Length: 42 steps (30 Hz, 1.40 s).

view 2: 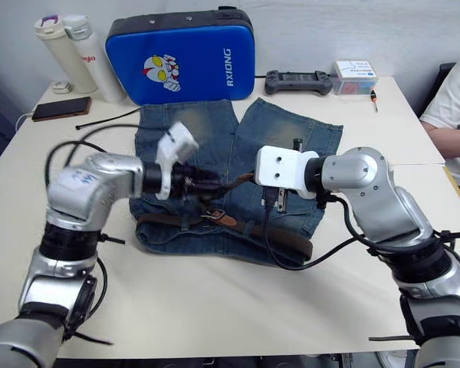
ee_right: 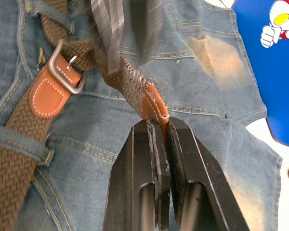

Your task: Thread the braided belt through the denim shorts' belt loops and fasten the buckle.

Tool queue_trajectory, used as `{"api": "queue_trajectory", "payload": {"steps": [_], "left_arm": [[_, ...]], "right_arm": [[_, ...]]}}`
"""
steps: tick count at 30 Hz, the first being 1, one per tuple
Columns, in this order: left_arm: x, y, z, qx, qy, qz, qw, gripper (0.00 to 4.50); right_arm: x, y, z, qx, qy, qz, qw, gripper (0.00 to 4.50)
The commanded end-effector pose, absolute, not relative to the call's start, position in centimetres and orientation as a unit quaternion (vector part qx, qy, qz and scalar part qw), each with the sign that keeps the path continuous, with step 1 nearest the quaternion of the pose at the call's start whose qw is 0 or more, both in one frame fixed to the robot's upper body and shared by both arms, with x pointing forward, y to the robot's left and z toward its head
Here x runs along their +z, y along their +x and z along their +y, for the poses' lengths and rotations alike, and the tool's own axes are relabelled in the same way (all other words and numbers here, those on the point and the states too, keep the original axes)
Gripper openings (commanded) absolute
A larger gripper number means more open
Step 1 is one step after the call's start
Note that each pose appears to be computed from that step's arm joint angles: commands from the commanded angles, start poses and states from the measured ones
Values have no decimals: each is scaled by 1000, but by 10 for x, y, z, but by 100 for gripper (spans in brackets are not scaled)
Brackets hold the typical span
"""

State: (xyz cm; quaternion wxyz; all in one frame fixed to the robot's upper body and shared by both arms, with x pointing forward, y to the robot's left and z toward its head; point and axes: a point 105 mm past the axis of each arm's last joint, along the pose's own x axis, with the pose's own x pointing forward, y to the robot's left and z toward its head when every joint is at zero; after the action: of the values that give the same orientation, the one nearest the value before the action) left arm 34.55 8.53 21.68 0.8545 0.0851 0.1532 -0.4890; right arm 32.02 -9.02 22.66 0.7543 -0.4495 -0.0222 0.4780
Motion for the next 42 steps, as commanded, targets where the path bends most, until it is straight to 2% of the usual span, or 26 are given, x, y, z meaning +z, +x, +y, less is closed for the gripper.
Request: {"api": "queue_trajectory", "payload": {"steps": [1,7,13,17,23,24,35,39,42], "left_arm": [[214,344,88,-480,127,136,857,379],[210,333,66,-519,170,89,833,379],[202,334,57,-527,193,73,824,379],[199,336,59,-526,184,78,827,275],[197,335,58,-535,183,81,821,20],[197,335,57,-537,182,82,820,8],[207,344,57,-536,172,74,823,8],[208,348,63,-525,176,79,829,0],[211,354,75,-503,186,83,840,0]], "right_arm": [[233,314,-88,472,-415,-31,777,0],[233,310,-85,473,-403,-28,783,0],[230,310,-86,472,-397,-24,787,0],[228,311,-91,466,-397,-22,791,0],[227,311,-94,462,-393,-22,794,0],[227,311,-94,462,-391,-23,796,0],[229,310,-93,462,-375,-24,803,0],[229,307,-92,471,-335,-18,816,162],[231,304,-94,474,-342,-13,811,306]]}}
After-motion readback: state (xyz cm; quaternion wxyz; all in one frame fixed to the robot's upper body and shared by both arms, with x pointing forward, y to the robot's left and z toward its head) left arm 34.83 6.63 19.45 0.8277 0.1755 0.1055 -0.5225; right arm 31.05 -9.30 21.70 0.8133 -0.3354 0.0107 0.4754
